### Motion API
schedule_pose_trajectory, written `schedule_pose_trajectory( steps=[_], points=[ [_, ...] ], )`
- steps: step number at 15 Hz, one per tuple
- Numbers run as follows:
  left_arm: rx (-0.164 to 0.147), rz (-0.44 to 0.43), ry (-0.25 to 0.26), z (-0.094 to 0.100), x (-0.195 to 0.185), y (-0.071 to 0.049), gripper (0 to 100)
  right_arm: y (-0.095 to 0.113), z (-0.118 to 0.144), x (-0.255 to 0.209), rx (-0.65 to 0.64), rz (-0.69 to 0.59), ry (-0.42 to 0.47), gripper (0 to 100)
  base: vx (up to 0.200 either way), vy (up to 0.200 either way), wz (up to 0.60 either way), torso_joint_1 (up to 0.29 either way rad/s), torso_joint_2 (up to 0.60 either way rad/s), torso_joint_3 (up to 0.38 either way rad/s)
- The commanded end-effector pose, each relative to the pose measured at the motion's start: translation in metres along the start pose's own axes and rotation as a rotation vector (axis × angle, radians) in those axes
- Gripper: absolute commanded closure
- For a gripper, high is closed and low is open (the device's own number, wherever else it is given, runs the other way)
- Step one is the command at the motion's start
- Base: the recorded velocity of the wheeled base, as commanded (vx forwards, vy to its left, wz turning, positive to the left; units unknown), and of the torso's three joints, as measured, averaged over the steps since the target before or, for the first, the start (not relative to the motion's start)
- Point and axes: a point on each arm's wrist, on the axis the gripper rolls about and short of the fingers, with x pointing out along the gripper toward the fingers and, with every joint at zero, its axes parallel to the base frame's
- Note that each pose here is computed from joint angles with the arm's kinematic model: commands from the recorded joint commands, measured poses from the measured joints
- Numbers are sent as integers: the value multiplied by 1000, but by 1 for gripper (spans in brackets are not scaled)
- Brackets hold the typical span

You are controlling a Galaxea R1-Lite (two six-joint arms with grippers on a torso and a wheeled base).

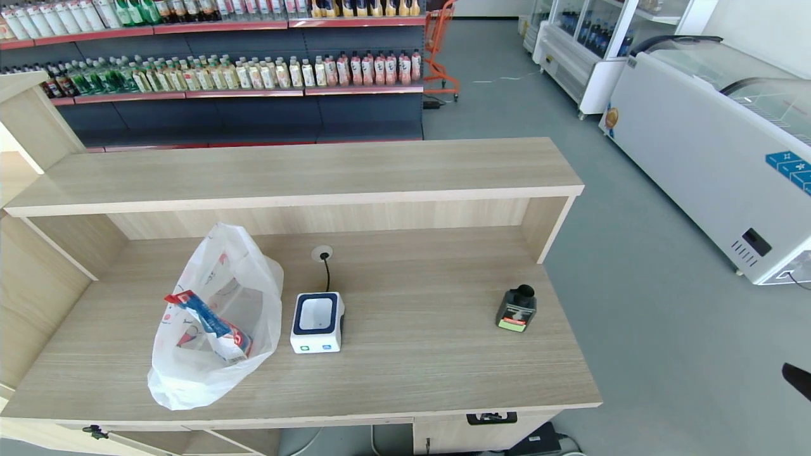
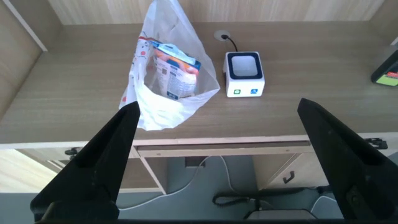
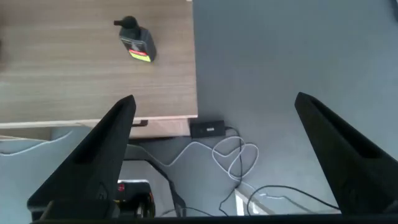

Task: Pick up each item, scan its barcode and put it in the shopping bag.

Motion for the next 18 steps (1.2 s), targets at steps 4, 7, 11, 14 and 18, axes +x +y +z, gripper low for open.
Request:
schedule_pose_trajectory(
  steps=[4,7,11,14,18],
  points=[
    [-1,0,-1,0,0,0,0,-10,4,201,-369,91,472,0,0,0,0,0,0,0],
    [-1,0,-1,0,0,0,0,1,-17,242,-481,187,477,0,0,0,0,0,0,0],
    [-1,0,-1,0,0,0,0,38,-31,282,-531,368,415,0,0,0,0,0,0,0],
    [-1,0,-1,0,0,0,0,56,-38,306,-533,462,364,0,0,0,0,0,0,0],
    [-1,0,-1,0,0,0,0,71,-47,339,-533,516,307,0,0,0,0,0,0,0]
  ],
)
